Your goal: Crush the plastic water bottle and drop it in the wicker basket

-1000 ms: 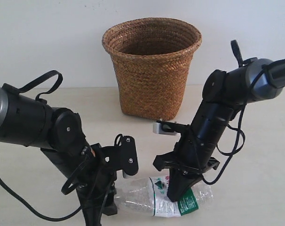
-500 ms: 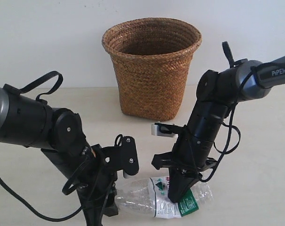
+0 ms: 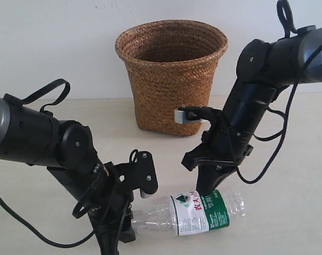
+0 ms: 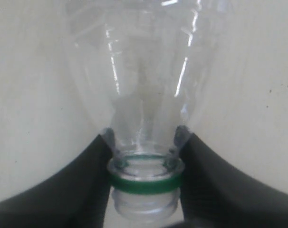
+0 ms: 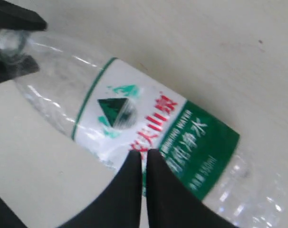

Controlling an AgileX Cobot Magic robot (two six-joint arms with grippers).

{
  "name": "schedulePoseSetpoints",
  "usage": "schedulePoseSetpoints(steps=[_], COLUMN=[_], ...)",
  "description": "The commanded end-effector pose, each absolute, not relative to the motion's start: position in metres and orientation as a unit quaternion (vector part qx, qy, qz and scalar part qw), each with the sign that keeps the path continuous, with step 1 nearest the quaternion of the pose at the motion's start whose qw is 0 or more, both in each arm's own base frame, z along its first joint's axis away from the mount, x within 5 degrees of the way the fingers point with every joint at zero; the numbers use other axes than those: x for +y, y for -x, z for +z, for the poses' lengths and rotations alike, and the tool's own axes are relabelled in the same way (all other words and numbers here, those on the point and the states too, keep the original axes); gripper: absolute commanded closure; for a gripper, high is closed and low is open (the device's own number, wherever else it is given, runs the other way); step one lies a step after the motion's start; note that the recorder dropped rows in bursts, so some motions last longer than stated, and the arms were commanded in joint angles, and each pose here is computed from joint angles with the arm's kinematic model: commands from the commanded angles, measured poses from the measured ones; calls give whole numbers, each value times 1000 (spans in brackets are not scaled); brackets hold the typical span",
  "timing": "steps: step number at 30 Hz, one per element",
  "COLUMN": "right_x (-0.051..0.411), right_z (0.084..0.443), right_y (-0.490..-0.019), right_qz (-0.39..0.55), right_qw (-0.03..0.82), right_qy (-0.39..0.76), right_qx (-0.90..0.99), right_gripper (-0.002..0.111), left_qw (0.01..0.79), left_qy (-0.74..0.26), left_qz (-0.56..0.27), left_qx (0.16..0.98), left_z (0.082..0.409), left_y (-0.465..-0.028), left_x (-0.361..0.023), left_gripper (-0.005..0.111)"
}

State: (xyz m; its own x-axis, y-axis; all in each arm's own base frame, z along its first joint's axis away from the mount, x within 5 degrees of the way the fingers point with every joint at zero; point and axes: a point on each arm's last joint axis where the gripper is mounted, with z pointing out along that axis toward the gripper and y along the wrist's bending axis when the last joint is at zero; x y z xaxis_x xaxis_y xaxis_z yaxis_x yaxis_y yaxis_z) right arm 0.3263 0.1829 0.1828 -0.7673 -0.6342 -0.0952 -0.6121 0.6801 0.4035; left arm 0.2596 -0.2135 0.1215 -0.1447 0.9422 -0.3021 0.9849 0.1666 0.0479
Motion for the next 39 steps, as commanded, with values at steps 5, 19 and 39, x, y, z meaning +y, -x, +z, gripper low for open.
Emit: schedulePoseSetpoints(steps=[5,19,39], right_x=[205,206,201], right_z=[166,73,57], right_y=[-322,-325,-349], right_qz=[-276,-237,-173], right_qw=[19,110,187], right_qy=[-341,-289,-306], right_qx=[-899,-921,-917], right_gripper=[108,108,108], left_qw=[127,132,139], left_qy=[-642,-627,-615], left_qz=[-81,-89,-96], left_qx=[752,762,770], left_z=[121,122,122], left_y=[-259,-259,-260], left_x=[-213,-214,-216], left_gripper=[103,103,103])
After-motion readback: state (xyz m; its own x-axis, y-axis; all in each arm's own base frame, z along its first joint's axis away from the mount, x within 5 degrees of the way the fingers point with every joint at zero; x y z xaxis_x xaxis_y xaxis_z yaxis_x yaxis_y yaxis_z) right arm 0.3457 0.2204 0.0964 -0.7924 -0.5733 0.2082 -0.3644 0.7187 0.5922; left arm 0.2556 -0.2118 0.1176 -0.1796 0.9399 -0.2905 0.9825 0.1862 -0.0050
